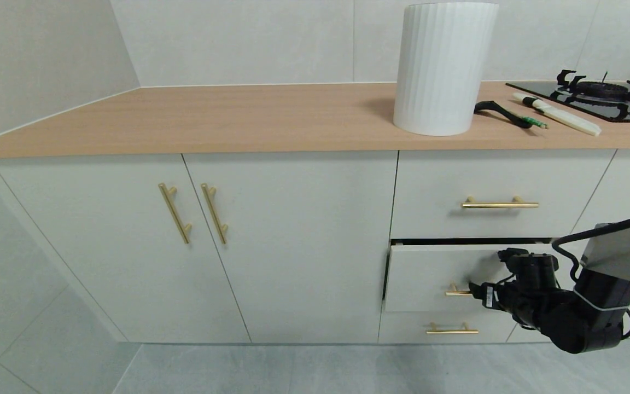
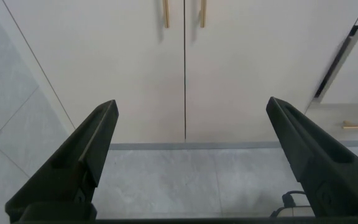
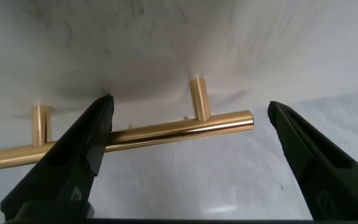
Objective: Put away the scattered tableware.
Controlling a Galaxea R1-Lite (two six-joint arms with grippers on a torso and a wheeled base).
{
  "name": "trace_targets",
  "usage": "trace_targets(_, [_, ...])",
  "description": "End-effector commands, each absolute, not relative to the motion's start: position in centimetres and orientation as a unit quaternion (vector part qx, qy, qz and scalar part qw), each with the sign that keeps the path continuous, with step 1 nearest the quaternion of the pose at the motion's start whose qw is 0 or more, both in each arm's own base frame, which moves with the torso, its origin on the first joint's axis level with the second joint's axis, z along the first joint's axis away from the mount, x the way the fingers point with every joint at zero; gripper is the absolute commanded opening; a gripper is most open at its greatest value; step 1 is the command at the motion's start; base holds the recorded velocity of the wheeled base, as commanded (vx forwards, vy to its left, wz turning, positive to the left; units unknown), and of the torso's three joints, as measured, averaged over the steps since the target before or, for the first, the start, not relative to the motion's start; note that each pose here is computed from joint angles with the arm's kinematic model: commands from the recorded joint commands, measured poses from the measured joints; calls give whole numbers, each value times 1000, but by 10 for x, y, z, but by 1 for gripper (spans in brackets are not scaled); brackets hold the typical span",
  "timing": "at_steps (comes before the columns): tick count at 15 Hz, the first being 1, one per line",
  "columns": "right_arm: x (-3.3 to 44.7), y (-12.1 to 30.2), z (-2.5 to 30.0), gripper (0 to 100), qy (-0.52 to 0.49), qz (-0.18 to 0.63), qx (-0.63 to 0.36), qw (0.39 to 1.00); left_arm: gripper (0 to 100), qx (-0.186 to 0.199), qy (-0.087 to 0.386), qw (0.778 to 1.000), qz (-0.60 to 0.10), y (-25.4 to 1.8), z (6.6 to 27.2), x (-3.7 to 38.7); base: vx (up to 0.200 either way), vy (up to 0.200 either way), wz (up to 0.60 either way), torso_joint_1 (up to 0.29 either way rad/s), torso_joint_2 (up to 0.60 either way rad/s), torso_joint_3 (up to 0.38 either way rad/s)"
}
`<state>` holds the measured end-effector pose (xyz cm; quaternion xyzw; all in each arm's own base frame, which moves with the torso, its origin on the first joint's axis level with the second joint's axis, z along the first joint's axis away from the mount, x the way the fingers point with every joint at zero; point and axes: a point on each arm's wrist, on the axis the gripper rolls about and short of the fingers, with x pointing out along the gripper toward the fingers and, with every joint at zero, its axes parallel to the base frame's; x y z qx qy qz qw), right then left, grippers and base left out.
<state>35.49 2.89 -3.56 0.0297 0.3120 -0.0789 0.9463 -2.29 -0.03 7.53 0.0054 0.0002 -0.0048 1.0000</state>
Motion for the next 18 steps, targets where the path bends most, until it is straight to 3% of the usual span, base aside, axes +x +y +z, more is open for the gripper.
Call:
trace_targets(1, [336,32,-2,100,323,-54,22,945,100,5,1,1000,-5,0,75,-23,0,0,0,0,0,0])
trace_targets(5, [288,36,83,100,353,12,23,935,100,5,1,1000,-5,0,75,-23,0,0,0,0,0,0])
trace_targets(9, [256,47,144,100,275,44,26,960,100,5,1,1000,-5,0,75,-23,0,0,0,0,0,0])
trace_targets(13, [252,54,149,100,263,58,27,963,100,5,1,1000,-5,0,75,-23,0,0,0,0,0,0])
trace_targets(18, [273,58,116,100,277,55,25,959,100,5,1,1000,-5,0,75,-23,0,0,0,0,0,0])
